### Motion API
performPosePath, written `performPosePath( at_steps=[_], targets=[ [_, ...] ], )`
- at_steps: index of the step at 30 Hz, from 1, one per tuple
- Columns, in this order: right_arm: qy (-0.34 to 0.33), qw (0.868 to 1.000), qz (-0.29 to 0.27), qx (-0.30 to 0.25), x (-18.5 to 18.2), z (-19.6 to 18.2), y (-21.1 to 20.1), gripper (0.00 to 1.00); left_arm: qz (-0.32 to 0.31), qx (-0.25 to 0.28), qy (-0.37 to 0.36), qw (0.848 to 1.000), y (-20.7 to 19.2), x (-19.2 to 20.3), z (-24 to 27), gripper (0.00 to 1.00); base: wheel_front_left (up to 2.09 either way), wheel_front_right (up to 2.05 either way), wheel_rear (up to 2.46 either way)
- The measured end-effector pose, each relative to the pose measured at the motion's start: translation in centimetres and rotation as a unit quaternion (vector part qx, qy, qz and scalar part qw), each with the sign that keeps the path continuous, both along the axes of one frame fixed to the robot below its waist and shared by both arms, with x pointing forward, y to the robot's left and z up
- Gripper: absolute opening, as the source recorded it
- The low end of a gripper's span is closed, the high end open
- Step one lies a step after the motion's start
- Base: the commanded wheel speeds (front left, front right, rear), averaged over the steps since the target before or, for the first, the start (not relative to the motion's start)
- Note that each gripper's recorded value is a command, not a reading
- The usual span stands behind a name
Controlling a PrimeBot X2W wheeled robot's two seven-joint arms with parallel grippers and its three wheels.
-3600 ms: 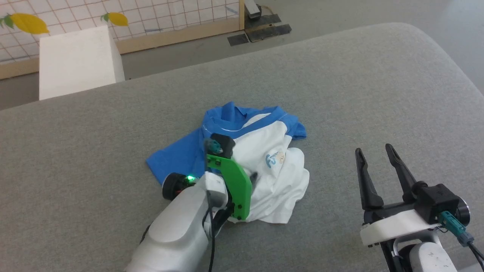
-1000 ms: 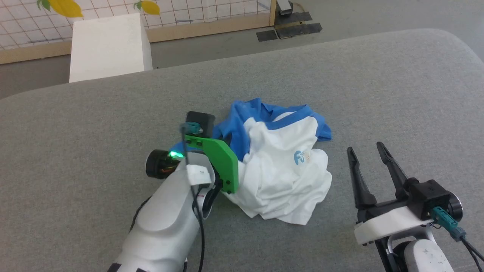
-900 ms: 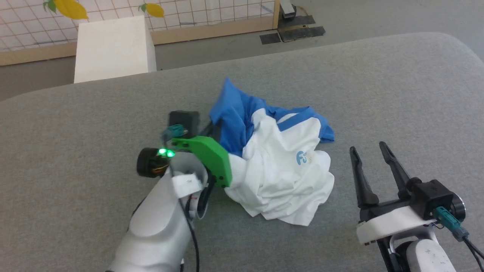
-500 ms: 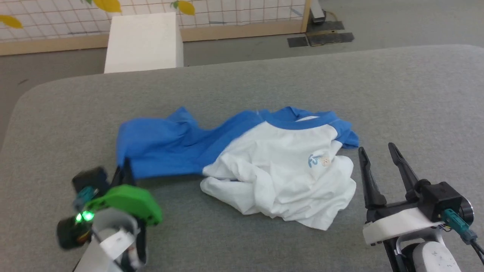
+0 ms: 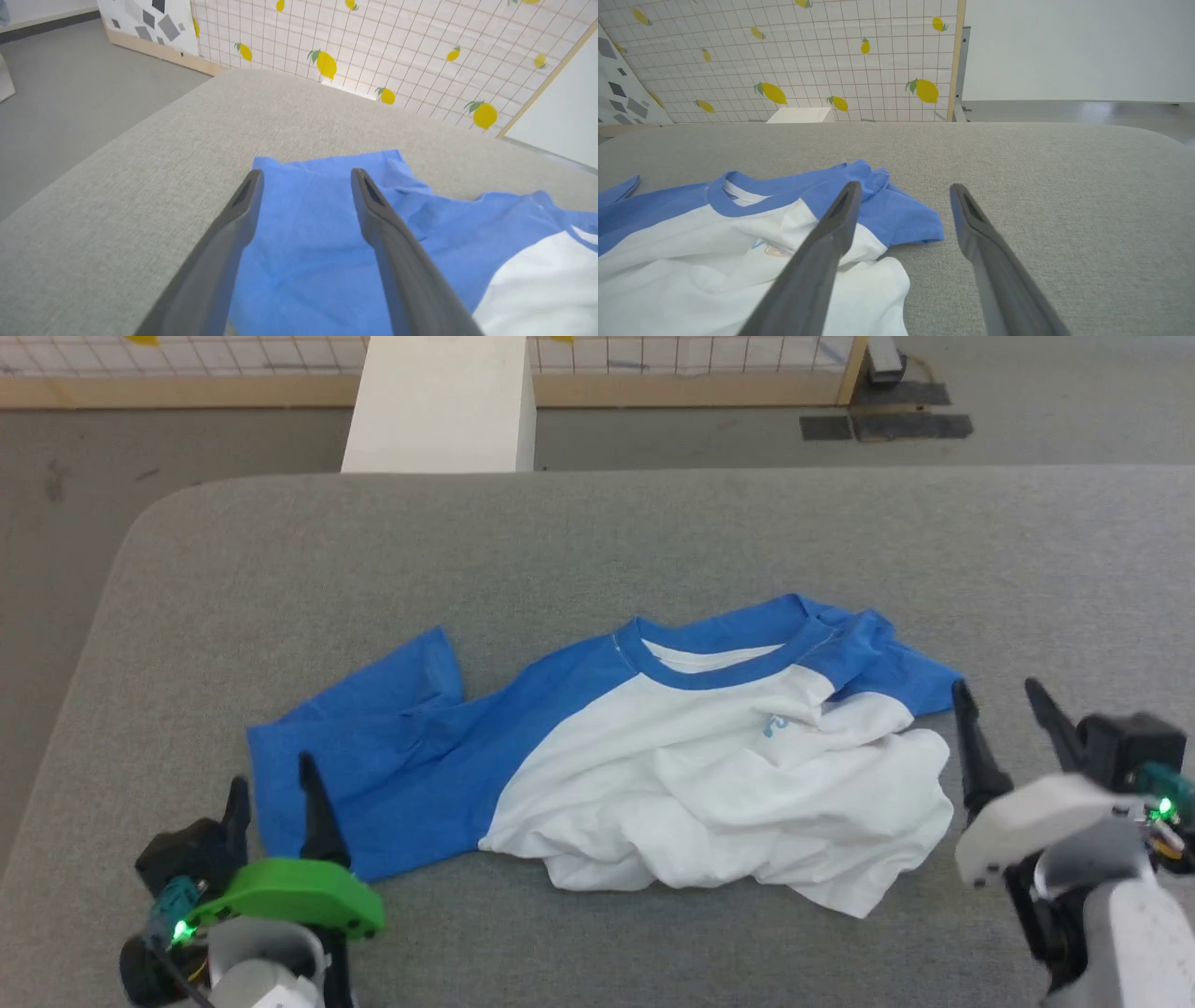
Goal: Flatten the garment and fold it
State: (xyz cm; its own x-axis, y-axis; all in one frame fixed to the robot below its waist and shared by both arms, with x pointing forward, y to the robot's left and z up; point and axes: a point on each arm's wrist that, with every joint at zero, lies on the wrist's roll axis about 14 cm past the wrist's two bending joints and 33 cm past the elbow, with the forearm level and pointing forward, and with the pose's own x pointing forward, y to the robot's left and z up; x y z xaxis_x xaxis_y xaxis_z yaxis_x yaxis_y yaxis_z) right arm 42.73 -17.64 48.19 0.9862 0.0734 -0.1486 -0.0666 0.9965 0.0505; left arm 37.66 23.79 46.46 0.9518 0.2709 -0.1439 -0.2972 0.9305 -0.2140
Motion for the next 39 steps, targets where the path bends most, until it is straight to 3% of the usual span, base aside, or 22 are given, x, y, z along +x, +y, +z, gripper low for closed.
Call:
performPosePath(
  at_steps=[4,9,17,18,19,20,21,23,26,29,31,35,39],
  targets=[
    [0.047,0.999,-0.004,0.011,2.9,-1.1,0.1,1.00,-0.029,0.013,-0.053,0.998,-1.7,1.8,2.1,1.00,0.00,0.00,0.00],
    [0.146,0.989,-0.006,0.006,4.9,-5.1,0.2,1.00,-0.057,0.028,-0.112,0.992,-3.7,3.4,5.2,1.00,0.00,0.00,0.00],
    [0.301,0.954,0.005,-0.010,4.9,-10.9,1.2,1.00,-0.076,0.030,-0.095,0.992,-4.2,3.4,3.5,1.00,0.00,0.00,0.00],
    [0.314,0.949,0.008,-0.012,4.9,-11.1,1.3,0.92,-0.075,0.033,-0.091,0.992,-4.0,3.3,3.2,1.00,0.00,0.00,0.00],
    [0.324,0.946,0.010,-0.013,4.9,-11.2,1.4,0.45,-0.074,0.034,-0.088,0.993,-3.9,3.3,3.0,1.00,0.00,0.00,0.00],
    [0.333,0.943,0.012,-0.014,4.9,-11.2,1.5,0.18,-0.075,0.033,-0.086,0.993,-3.8,3.2,2.9,1.00,0.00,0.00,0.00],
    [0.339,0.941,0.016,-0.017,4.9,-11.1,1.6,0.00,-0.075,0.032,-0.086,0.993,-3.8,3.2,2.8,1.00,0.00,0.00,0.00],
    [0.334,0.942,0.016,-0.021,4.9,-10.7,1.6,0.00,-0.077,0.031,-0.085,0.993,-3.8,3.2,2.7,1.00,0.00,0.00,0.00],
    [0.282,0.959,-0.003,-0.015,5.4,-8.7,0.6,0.00,-0.080,0.029,-0.085,0.993,-4.0,3.1,2.8,1.00,0.00,0.00,0.00],
    [0.204,0.978,-0.047,-0.021,5.7,-5.5,-2.4,0.00,-0.086,0.026,-0.089,0.992,-4.3,2.9,3.0,1.00,0.00,0.00,0.00],
    [0.168,0.982,-0.082,-0.028,5.1,-3.5,-4.9,0.00,-0.090,0.025,-0.091,0.992,-4.6,2.6,3.2,1.00,0.00,0.00,0.00],
    [0.143,0.977,-0.153,-0.040,1.9,-1.6,-10.0,0.00,-0.104,0.019,-0.092,0.990,-5.6,2.0,3.3,1.00,0.00,0.00,0.00],
    [0.194,0.957,-0.213,-0.033,-3.2,-3.0,-14.3,0.00,-0.124,0.014,-0.098,0.987,-6.9,2.1,3.6,1.00,0.00,0.00,0.00]
  ],
)
